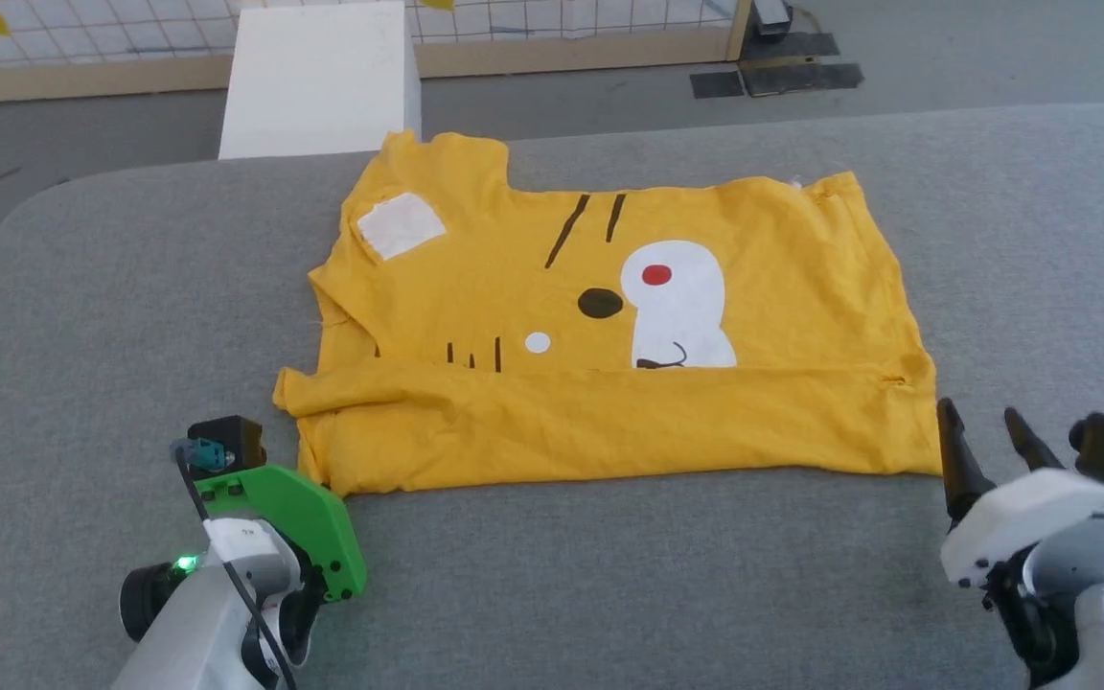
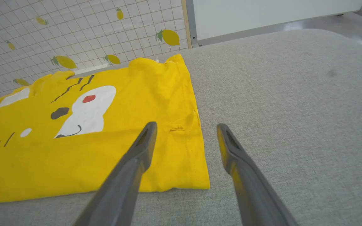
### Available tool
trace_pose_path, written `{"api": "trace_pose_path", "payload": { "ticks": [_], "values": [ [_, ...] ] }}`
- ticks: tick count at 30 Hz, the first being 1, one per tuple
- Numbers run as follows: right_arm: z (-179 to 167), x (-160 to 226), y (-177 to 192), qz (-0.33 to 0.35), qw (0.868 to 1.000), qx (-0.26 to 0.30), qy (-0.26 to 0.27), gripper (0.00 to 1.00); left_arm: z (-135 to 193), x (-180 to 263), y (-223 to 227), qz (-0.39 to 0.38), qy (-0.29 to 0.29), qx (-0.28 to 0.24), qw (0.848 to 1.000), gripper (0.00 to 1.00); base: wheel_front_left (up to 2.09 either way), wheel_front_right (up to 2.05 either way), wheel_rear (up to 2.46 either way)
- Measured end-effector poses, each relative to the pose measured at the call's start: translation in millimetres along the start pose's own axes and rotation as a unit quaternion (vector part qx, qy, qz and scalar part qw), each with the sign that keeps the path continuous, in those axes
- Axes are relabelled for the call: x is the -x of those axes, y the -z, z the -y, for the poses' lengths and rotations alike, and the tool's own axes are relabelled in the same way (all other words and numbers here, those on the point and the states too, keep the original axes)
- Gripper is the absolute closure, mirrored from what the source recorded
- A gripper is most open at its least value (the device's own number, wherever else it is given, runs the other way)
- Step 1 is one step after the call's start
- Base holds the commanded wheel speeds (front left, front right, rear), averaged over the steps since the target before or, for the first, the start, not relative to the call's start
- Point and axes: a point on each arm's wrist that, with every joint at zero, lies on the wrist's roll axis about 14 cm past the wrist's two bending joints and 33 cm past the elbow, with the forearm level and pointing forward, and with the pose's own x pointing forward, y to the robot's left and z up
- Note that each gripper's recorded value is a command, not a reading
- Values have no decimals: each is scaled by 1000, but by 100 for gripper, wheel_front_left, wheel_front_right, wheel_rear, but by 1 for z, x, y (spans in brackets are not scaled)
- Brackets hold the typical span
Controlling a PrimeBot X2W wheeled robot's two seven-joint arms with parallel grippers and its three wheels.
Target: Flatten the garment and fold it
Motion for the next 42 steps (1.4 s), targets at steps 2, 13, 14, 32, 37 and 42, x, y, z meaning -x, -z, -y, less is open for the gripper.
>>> {"api": "trace_pose_path", "payload": {
  "ticks": [2, 13, 14, 32, 37, 42],
  "values": [
    [6, -8, 22, -75, 997, -12, 11, 0, -2, 0, 0, 2, 0, 1, 1000, 100, 0, 0, 0],
    [7, -21, 73, -322, 946, 7, 31, 39, -5, 0, 2, 9, 4, 6, 1000, 100, 0, 0, 0],
    [8, -20, 73, -332, 943, 16, 35, 58, -6, 0, 2, 10, 4, 7, 1000, 100, 0, 0, 0],
    [25, 19, 33, -210, 977, 6, 42, 100, -22, 45, 3, 79, -22, -21, 996, 100, 0, 0, 0],
    [37, 50, 44, -216, 975, -9, 49, 100, -30, 68, 32, 42, -36, -23, 998, 100, 0, 0, 0],
    [48, 71, 73, -260, 963, -23, 60, 100, -30, 81, 64, -19, -39, -21, 999, 100, 0, 0, 0]
  ]
}}
